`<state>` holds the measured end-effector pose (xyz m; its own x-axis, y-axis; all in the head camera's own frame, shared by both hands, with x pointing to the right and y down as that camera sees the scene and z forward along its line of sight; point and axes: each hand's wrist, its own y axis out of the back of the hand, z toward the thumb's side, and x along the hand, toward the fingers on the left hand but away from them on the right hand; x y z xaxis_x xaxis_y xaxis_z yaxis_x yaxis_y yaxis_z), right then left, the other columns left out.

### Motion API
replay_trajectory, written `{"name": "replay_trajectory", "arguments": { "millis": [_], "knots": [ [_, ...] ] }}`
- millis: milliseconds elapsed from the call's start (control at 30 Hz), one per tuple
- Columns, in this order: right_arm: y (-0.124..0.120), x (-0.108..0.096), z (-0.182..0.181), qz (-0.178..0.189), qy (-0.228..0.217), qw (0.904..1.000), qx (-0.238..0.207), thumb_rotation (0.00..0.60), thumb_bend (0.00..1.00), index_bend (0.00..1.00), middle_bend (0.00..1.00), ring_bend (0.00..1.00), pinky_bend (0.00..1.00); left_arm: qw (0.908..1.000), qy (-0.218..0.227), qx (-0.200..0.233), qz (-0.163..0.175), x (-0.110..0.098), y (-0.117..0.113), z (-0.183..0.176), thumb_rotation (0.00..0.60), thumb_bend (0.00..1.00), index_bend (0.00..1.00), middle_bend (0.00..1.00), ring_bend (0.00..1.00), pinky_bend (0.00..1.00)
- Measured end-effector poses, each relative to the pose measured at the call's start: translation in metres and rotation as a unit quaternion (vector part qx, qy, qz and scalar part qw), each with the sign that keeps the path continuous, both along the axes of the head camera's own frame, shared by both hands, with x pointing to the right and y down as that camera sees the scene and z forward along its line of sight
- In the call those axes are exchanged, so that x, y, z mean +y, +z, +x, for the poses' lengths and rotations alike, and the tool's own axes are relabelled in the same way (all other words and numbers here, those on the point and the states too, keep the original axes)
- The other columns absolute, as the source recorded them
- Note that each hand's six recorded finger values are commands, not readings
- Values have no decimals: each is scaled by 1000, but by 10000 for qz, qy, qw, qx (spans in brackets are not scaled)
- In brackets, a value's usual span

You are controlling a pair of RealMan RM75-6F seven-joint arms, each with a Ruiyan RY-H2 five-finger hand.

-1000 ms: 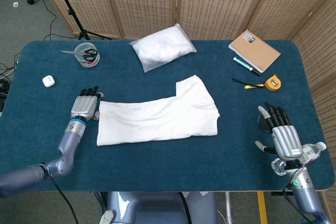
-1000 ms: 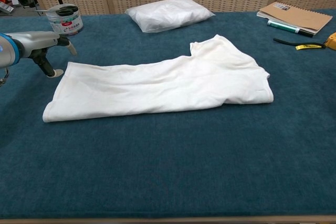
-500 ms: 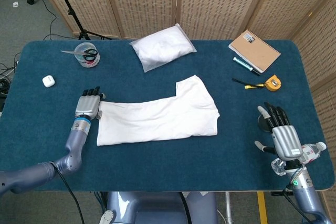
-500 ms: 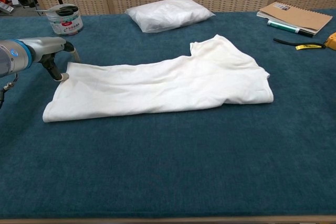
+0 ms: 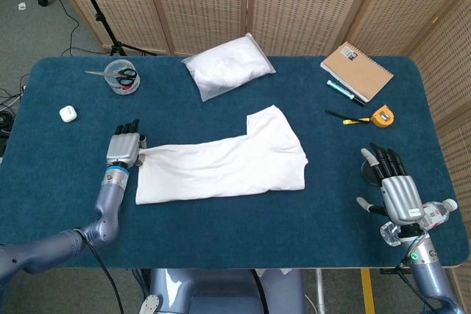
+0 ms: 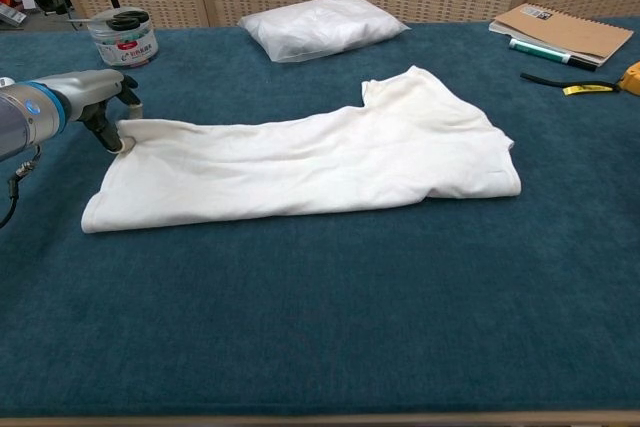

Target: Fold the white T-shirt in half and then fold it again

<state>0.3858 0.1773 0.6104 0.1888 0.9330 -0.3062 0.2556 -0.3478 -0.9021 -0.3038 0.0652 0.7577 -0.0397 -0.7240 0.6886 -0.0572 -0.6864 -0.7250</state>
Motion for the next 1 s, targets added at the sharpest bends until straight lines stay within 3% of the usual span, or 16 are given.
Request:
{"name": "replay_trajectory", "arguments": {
  "millis": [167, 400, 567, 1000],
  "knots": [
    [-1, 0, 0, 32, 4, 10000, -14, 600, 0, 0, 0, 0, 0, 10000, -9, -28, 49, -1, 0, 1, 600, 471, 717, 0, 0, 0],
    [-1, 0, 0, 28, -18, 10000, -10, 600, 0, 0, 0, 0, 0, 9999, -31, -52, 100, -4, -1, -2, 600, 613, 792, 0, 0, 0],
    [-1, 0, 1, 25, -2, 10000, -4, 600, 0, 0, 0, 0, 0, 9999, 17, -131, 101, -6, -5, -11, 600, 633, 814, 0, 0, 0],
    [1, 0, -2, 7, -28, 10000, 21, 600, 0, 0, 0, 0, 0, 9975, 19, -706, -97, -17, -34, -98, 600, 648, 824, 0, 0, 0]
  ]
}}
